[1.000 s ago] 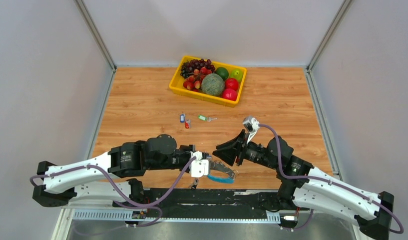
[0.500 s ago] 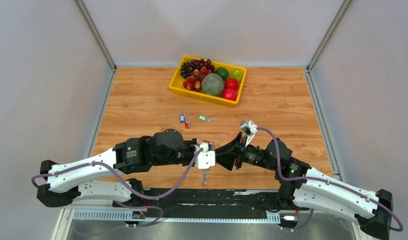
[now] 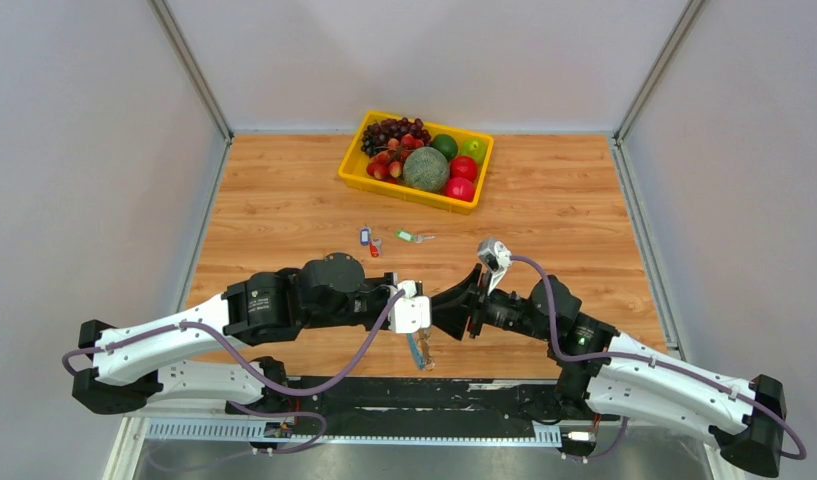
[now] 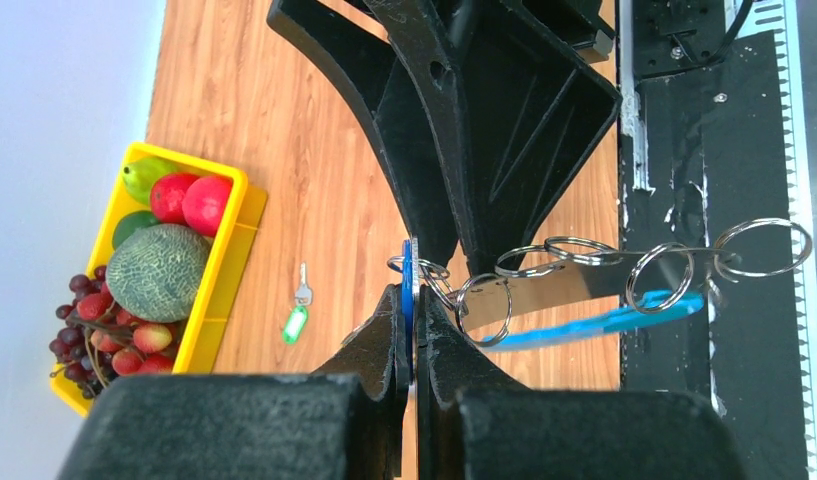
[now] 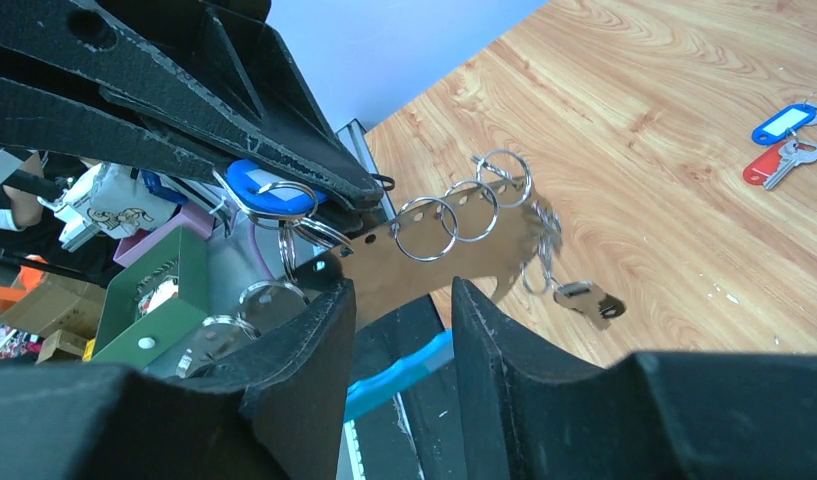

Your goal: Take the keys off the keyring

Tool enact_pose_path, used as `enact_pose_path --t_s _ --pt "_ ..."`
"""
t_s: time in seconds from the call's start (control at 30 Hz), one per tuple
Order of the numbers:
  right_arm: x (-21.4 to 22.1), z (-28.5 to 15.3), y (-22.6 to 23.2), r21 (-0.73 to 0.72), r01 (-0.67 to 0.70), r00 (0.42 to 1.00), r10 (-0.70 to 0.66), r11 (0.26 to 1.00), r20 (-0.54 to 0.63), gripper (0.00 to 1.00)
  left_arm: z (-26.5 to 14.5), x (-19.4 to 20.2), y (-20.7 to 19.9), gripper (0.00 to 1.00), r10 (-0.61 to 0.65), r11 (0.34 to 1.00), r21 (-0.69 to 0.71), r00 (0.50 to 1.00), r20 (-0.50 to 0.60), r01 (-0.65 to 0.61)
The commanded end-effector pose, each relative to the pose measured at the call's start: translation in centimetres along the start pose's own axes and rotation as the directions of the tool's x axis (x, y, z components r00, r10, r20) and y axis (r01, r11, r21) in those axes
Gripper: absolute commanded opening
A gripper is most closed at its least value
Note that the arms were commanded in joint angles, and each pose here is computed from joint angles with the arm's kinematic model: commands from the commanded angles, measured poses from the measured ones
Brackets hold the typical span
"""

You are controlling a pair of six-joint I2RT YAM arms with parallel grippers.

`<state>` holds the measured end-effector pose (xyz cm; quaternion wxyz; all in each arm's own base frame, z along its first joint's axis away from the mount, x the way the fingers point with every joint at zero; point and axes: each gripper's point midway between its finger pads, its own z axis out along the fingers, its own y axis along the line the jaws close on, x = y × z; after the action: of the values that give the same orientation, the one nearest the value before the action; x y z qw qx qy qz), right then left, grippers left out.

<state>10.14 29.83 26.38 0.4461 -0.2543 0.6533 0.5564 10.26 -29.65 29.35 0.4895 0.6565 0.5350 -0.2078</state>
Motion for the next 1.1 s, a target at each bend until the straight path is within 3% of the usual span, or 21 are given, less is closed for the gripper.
enact_pose_path --t_s 0.0,0.4,0.8,0.9,1.0,1.07 --pt "-3.3 0.0 1.9 -0.054 0.054 0.994 -0.048 0.997 0.103 0.42 -0.7 -2.7 0.8 0.00 -0.024 1.000 -0.010 0.996 0.087 0.025" --pt "-4.0 -0.3 2.9 -0.094 0.071 0.989 -0.059 0.993 0.132 0.39 -0.6 -2.7 0.5 0.00 -0.028 1.000 0.004 0.996 0.089 0.028" --pt "-4.2 -0.1 4.3 -0.156 0.102 0.987 -0.080 0.982 0.142 0.18 -0.5 -3.1 0.5 0.00 -0.049 0.999 0.006 0.994 0.098 0.048" --pt "-4.2 -0.4 4.5 -0.169 0.106 0.986 -0.082 0.980 0.147 0.19 -0.5 -2.8 0.7 0.00 -0.052 0.999 -0.005 0.995 0.085 0.052" --pt "-4.0 -0.5 4.4 -0.166 0.099 0.986 -0.075 0.981 0.146 0.38 -0.6 -2.8 0.9 0.00 -0.053 0.998 -0.016 0.995 0.087 0.055" --pt "-3.9 -0.6 4.4 -0.167 0.099 0.986 -0.074 0.981 0.148 0.36 -0.7 -3.1 1.0 0.00 -0.058 0.998 -0.021 0.994 0.097 0.060"
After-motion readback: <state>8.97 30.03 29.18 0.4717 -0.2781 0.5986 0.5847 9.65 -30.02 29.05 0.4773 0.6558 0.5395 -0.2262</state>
